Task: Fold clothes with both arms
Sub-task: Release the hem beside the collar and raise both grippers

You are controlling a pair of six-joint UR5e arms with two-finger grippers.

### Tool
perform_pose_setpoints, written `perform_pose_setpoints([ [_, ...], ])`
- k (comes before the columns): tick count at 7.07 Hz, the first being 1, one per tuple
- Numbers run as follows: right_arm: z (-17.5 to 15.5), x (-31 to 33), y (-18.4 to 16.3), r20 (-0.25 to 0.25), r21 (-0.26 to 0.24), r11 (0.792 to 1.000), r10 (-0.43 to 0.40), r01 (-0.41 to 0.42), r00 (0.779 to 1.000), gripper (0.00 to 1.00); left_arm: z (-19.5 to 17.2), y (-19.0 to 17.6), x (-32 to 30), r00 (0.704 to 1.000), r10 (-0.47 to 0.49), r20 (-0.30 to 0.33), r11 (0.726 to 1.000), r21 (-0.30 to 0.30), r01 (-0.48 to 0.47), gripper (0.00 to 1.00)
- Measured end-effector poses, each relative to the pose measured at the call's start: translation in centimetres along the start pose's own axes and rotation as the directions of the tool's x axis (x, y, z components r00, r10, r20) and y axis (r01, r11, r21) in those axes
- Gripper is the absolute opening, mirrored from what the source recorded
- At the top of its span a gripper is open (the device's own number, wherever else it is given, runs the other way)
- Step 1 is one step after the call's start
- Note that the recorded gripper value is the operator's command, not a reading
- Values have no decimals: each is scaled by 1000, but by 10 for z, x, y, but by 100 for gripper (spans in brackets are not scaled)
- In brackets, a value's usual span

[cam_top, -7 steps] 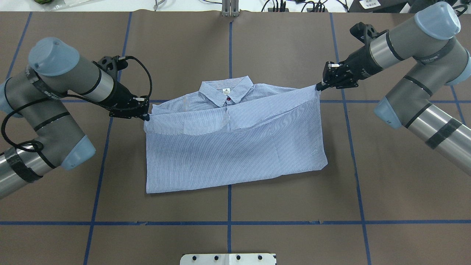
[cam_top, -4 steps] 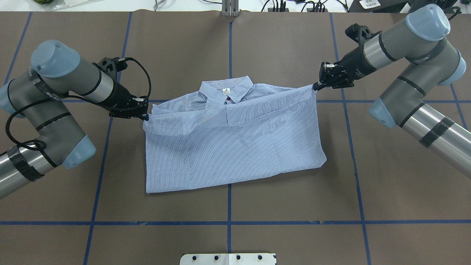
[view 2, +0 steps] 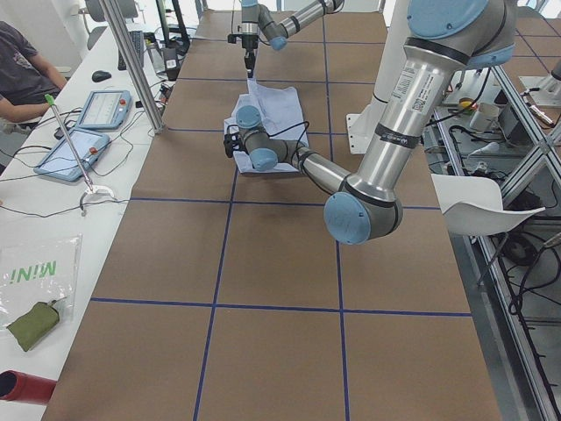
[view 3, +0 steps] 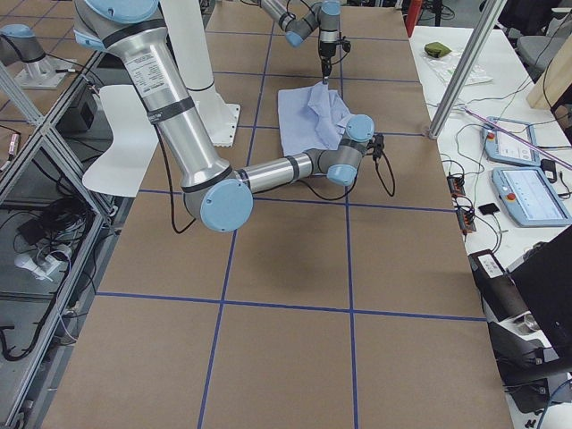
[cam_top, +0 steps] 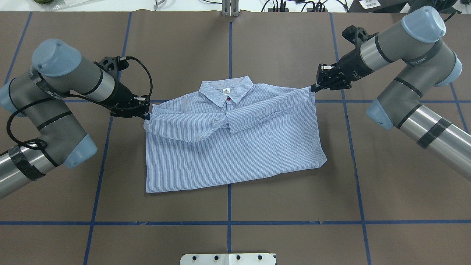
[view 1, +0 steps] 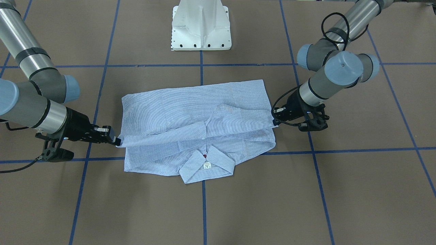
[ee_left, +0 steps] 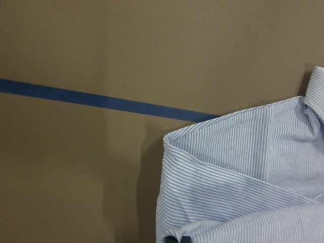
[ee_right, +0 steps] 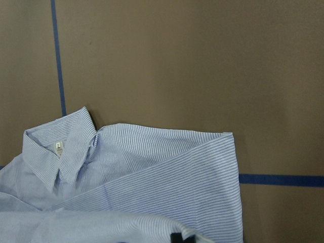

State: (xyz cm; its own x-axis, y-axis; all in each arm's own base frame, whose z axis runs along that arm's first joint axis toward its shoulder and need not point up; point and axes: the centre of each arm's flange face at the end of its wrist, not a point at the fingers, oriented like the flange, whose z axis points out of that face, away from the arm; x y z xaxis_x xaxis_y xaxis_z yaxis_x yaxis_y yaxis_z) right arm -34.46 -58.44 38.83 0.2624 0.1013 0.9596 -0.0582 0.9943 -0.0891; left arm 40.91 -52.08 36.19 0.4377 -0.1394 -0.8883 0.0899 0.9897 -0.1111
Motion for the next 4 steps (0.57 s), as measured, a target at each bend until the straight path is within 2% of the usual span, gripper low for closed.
perform_pose_setpoints([
  [1,1,1,-1,-2,0,1000,3,-3,1000,100,0,0,1,1000,-1,0,1000,1,1,100],
  [4,1,12,0,-10,5,1000,10,-10,1000,100,-11,-10,-1,1000,-9,-2,1000,28,9,100],
])
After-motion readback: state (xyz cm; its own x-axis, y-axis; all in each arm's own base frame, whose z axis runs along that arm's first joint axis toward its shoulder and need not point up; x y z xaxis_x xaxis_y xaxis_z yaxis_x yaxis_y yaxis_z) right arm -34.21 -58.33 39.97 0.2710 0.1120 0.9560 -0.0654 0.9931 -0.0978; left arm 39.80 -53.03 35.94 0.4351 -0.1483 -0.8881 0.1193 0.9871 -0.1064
